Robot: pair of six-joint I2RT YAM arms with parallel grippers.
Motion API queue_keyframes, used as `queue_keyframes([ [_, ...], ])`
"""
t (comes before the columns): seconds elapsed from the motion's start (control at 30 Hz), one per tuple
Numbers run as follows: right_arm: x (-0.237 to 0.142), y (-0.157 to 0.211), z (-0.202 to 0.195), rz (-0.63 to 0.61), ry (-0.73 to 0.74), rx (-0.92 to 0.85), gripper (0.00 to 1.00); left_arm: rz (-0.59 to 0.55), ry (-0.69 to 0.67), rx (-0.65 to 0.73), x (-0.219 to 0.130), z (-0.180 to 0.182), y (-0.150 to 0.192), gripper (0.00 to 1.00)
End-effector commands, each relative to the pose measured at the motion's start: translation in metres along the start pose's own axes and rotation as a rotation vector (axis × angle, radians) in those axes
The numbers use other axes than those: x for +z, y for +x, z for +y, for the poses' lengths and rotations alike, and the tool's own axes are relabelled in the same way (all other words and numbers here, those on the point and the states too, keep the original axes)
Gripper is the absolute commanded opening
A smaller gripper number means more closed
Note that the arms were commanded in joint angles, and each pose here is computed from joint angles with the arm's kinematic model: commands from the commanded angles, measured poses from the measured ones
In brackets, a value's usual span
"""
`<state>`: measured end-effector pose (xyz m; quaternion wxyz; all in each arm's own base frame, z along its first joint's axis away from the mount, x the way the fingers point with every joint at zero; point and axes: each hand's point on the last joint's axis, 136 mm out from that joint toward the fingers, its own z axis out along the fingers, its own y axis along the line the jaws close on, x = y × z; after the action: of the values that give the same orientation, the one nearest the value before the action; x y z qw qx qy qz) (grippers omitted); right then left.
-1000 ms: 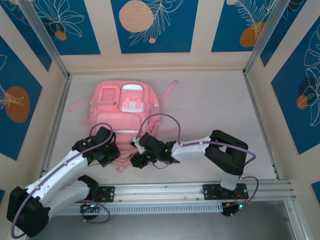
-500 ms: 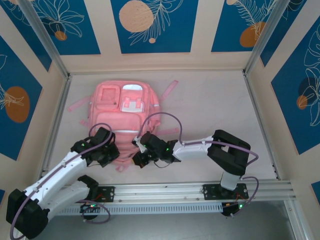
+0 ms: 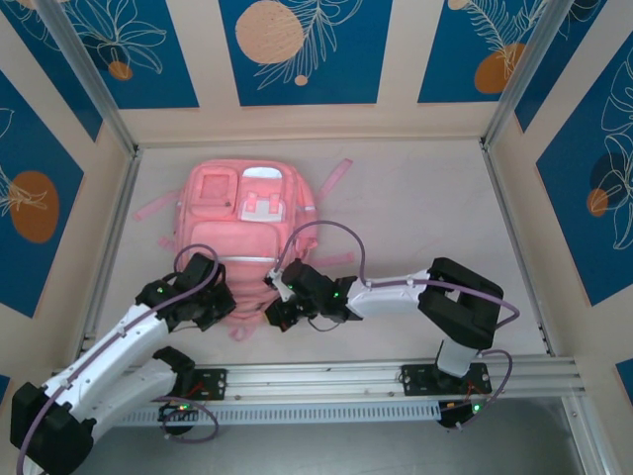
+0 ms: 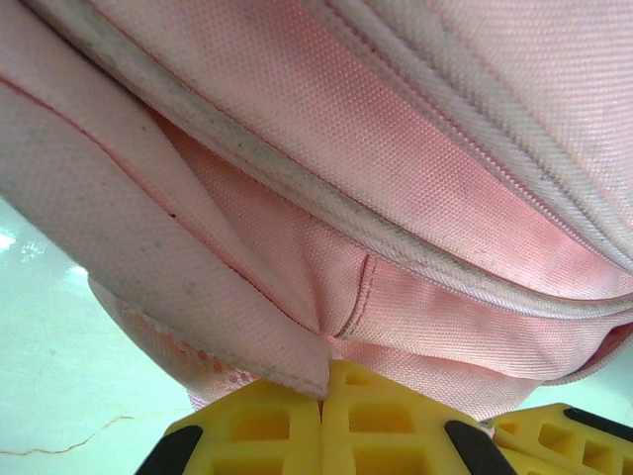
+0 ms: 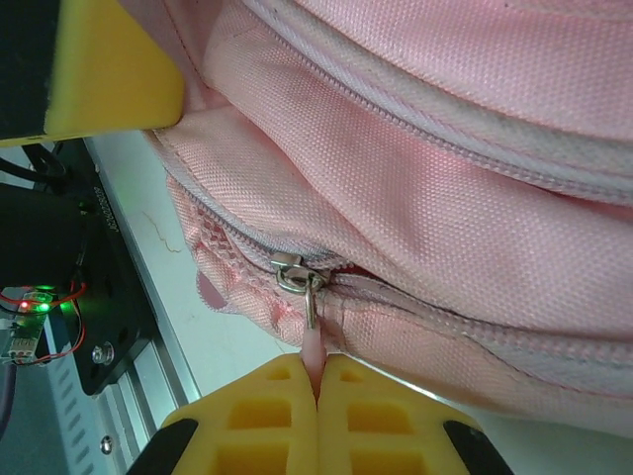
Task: Pack the student bag
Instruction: Zip the student bag at the center of the table.
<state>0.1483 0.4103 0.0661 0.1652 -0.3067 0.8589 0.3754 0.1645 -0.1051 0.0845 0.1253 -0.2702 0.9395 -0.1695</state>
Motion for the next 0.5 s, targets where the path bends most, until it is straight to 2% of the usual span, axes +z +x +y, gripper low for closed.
queue_keyframes([
  [0.0,-0.011,0.025,-0.045,0.062,0.154,0.071,0.00,-0.026,-0.095,0.017,-0.007,0.023,-0.002,0.00],
  [0.27,-0.021,0.008,-0.024,0.022,0.074,0.037,0.00,-0.001,-0.047,0.039,-0.009,0.012,0.002,0.00],
  [0.47,-0.028,-0.003,-0.029,0.033,0.132,0.013,0.00,-0.014,0.031,0.087,-0.034,-0.013,-0.005,0.00],
])
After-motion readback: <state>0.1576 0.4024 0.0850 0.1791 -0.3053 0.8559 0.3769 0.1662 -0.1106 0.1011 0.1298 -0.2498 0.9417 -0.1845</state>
